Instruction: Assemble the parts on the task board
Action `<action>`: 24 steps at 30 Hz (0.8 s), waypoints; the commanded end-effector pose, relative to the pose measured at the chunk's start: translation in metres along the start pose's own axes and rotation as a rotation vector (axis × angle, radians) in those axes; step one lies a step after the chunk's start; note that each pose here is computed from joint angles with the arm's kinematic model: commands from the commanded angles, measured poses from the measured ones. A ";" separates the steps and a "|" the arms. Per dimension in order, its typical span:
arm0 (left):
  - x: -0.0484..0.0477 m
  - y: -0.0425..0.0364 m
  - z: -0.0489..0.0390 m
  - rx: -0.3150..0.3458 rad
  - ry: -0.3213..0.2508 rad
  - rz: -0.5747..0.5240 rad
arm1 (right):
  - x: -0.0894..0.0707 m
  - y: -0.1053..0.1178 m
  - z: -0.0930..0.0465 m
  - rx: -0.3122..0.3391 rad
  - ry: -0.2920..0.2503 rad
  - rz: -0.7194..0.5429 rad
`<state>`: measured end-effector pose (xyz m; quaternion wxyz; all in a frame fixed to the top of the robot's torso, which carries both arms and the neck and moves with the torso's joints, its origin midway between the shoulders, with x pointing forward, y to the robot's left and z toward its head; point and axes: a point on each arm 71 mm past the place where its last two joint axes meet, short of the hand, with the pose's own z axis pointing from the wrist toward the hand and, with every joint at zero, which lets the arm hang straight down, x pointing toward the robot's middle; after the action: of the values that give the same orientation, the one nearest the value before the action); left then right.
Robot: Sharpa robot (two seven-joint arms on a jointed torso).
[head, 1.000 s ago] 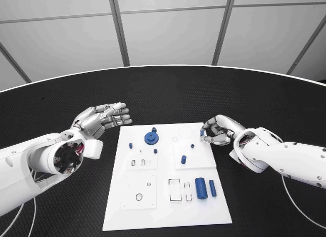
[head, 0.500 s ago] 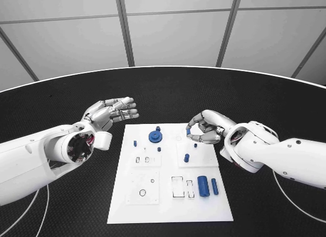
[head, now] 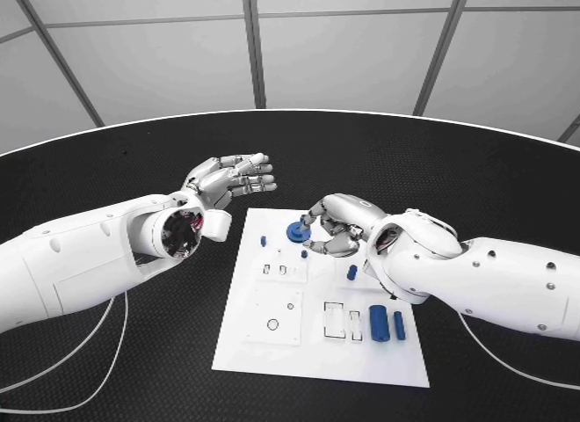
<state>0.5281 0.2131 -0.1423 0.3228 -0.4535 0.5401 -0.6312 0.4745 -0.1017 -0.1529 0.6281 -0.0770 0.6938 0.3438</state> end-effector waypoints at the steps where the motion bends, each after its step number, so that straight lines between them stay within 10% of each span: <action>1: -0.0002 0.0001 0.0005 0.000 -0.001 0.000 | 0.009 0.007 0.006 -0.004 0.021 -0.003; 24: 0.0005 0.0004 0.0019 0.000 0.001 0.000 | 0.061 0.012 0.013 0.010 0.120 -0.028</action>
<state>0.5296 0.2118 -0.1426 0.3225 -0.4532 0.5403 -0.6315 0.4662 -0.0659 -0.2032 0.5910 -0.1044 0.7301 0.3267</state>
